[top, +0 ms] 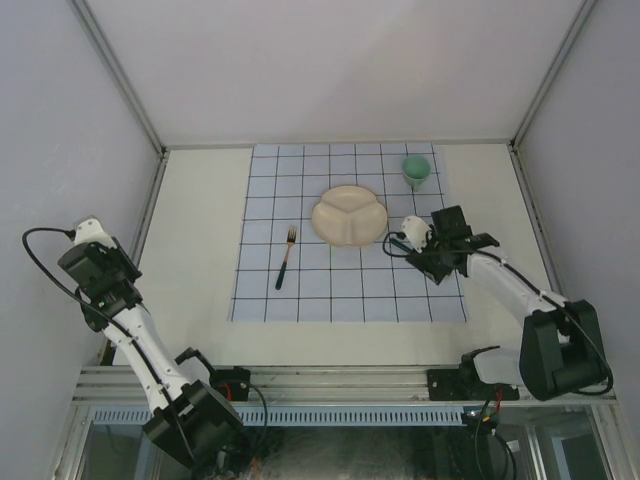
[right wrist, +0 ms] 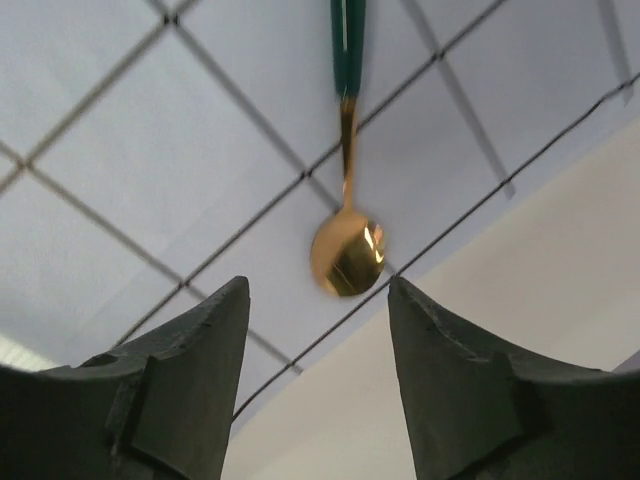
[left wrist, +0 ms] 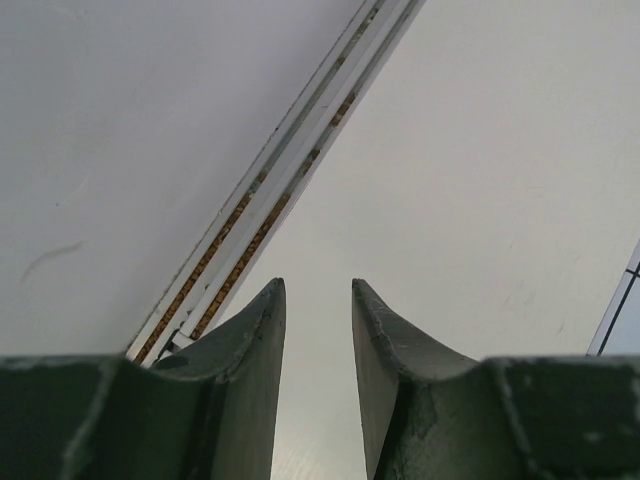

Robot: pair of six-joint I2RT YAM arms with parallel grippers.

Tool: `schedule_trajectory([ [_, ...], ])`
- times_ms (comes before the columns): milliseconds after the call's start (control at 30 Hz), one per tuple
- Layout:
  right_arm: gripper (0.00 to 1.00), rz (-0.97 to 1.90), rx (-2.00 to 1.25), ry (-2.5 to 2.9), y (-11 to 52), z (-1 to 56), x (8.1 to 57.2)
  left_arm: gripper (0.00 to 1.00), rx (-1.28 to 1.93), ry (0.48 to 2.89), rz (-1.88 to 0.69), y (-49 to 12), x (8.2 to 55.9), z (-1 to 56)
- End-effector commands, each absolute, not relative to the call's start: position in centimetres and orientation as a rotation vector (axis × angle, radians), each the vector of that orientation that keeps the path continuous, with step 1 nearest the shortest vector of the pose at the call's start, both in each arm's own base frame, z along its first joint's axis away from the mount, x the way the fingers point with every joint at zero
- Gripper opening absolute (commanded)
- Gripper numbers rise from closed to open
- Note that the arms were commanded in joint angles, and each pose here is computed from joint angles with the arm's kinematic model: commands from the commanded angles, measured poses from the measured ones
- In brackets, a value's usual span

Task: Set the dinner table for one person
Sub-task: Adjust the spoon on the napkin.

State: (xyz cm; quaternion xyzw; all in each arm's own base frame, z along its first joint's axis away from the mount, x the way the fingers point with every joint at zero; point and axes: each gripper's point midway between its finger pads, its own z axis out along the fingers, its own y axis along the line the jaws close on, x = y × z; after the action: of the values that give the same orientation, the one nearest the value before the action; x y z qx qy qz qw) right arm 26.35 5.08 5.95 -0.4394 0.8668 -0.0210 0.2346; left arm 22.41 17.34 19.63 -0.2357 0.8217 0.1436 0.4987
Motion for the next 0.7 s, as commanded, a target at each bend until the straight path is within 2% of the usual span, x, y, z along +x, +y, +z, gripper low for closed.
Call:
schedule_trajectory([
  [0,0.58,-0.076,-1.186,2.226,9.2,9.3,32.9,0.38,-0.555,1.956,0.403,18.2,22.3,20.3],
  [300,0.53,-0.092,-1.265,2.213,13.6,7.5,38.0,0.41,-0.616,1.96,0.413,19.8,21.4,20.0],
  [667,0.5,-0.055,-1.316,2.233,14.8,5.1,39.2,0.41,-0.695,1.957,0.435,22.2,19.8,19.9],
])
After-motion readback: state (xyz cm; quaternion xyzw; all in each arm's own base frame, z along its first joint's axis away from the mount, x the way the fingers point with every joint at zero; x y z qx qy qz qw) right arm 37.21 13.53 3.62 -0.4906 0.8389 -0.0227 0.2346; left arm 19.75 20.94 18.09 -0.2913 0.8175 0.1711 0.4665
